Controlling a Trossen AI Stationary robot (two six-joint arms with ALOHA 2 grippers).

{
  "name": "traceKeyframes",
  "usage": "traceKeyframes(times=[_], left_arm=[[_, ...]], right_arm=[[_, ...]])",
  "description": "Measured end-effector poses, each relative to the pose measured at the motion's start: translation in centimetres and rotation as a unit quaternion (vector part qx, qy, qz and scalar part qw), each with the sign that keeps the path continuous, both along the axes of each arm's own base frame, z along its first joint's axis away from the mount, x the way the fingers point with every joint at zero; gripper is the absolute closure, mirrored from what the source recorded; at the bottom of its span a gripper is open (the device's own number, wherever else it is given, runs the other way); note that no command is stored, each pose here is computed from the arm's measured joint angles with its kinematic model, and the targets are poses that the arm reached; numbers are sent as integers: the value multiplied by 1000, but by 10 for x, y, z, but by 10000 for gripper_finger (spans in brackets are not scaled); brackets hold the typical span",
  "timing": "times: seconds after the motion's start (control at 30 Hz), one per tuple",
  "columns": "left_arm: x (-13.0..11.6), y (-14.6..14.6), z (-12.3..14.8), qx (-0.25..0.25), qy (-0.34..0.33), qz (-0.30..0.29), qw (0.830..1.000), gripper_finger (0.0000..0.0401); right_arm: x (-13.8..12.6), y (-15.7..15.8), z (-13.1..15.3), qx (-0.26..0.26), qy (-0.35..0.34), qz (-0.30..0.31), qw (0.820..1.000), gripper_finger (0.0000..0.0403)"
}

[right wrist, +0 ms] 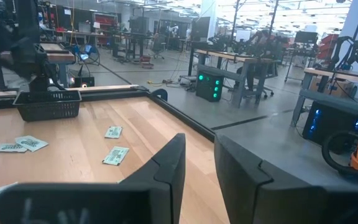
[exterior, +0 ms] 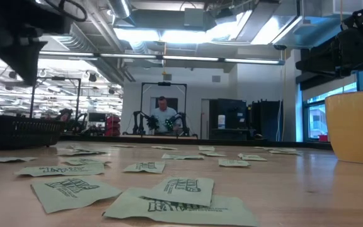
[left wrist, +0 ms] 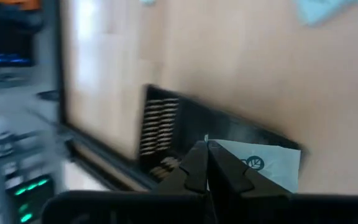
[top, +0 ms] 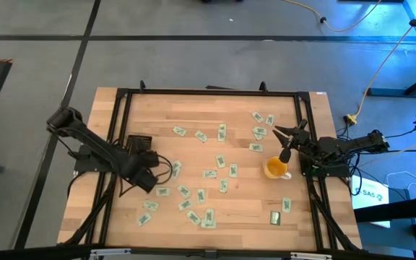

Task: Pick and place Stevia / Truvia into bins
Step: Put the stevia packet into the black bin

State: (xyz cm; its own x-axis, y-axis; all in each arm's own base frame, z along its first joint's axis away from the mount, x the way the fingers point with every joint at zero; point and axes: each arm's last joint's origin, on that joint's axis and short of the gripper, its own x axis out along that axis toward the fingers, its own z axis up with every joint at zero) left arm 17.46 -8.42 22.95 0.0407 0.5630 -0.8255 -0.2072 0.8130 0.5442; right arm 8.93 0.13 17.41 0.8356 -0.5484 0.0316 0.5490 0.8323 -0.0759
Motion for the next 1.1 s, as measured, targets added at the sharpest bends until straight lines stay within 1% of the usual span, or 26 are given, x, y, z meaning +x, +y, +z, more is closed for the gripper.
traceKeyframes(times=[0.1, 0.2, 0.4, 0.5, 0.6, 0.77, 0.97, 1.1], left_arm=[[-1, 6, 2, 22, -17, 24, 999, 398], [-3, 12, -7, 28, -17, 52, 998, 398], [-16, 25, -40, -14, 44, 111, 993, 398], [-18, 31, -53, -30, 47, 130, 990, 398], [-19, 36, -60, -34, 44, 146, 988, 398], [-20, 43, -65, -29, 43, 162, 985, 398], [-18, 47, -67, -6, 25, 157, 987, 398], [-18, 47, -67, -4, 24, 155, 988, 397]], right_arm=[[0, 0, 0, 0, 0, 0, 1000, 313], [0, 0, 0, -1, 1, 0, 1000, 313], [0, 0, 0, 0, 0, 0, 1000, 313], [0, 0, 0, 0, 0, 0, 1000, 313], [0, 0, 0, 0, 0, 0, 1000, 313], [0, 0, 0, 0, 0, 0, 1000, 313], [0, 0, 0, 0, 0, 0, 1000, 313], [0, 0, 0, 0, 0, 0, 1000, 313]])
